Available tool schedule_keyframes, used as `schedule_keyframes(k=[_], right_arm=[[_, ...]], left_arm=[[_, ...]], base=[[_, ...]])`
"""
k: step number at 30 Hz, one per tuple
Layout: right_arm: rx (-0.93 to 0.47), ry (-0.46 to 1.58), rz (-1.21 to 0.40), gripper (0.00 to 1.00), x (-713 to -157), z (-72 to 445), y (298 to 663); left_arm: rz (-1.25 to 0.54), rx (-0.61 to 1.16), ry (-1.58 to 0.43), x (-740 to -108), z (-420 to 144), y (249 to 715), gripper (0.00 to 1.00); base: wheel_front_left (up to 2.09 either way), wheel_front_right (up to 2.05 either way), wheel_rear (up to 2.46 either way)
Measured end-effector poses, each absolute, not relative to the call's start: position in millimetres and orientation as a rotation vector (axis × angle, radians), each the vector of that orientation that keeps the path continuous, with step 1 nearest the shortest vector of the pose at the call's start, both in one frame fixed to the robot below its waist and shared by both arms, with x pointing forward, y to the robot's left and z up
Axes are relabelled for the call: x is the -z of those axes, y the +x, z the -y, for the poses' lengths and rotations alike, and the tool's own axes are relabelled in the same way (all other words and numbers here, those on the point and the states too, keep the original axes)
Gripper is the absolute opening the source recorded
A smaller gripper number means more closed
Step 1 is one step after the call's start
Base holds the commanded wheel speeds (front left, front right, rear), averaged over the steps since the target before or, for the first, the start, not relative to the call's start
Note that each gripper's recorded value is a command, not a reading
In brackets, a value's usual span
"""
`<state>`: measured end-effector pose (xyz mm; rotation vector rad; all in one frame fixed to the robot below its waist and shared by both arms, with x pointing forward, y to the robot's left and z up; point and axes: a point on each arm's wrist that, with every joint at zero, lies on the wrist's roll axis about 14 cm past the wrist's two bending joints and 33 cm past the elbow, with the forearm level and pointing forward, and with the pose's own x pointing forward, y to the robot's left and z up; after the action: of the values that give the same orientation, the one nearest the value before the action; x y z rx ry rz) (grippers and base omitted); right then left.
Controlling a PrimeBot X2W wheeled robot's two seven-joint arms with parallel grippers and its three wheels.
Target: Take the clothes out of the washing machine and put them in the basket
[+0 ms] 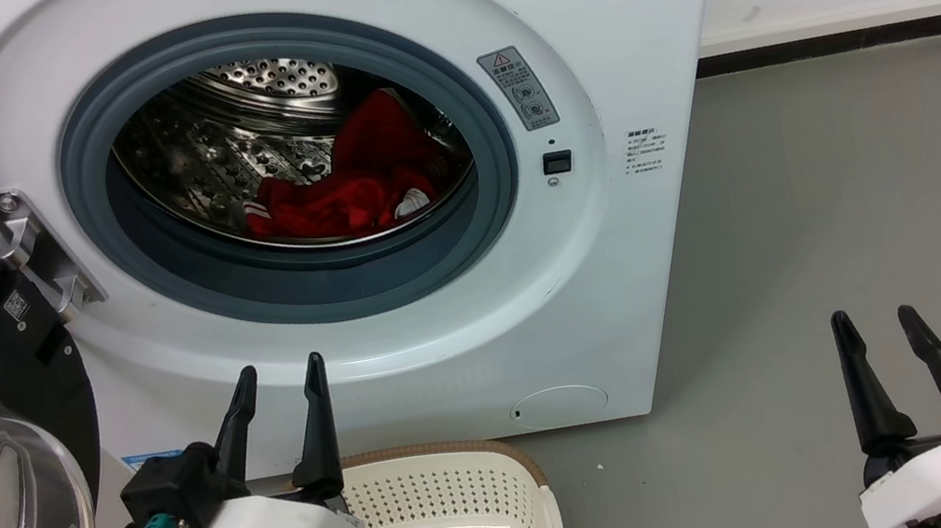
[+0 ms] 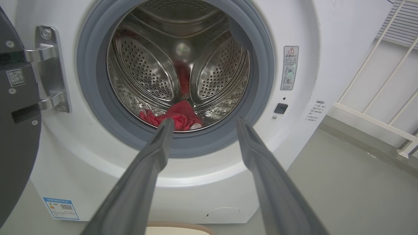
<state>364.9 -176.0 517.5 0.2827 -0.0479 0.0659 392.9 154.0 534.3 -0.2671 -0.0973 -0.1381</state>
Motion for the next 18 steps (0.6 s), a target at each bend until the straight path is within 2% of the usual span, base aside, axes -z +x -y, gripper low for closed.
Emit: schedule_keyframes(k=[18], right_arm=[[-0.078, 0.114, 0.074, 1.0, -522.9, 175.2, 363.6]], left_arm=[[0.11, 0.132, -0.095, -529.8, -153.7, 391.4, 1.0]], base=[[0.0, 0.0, 0.0]])
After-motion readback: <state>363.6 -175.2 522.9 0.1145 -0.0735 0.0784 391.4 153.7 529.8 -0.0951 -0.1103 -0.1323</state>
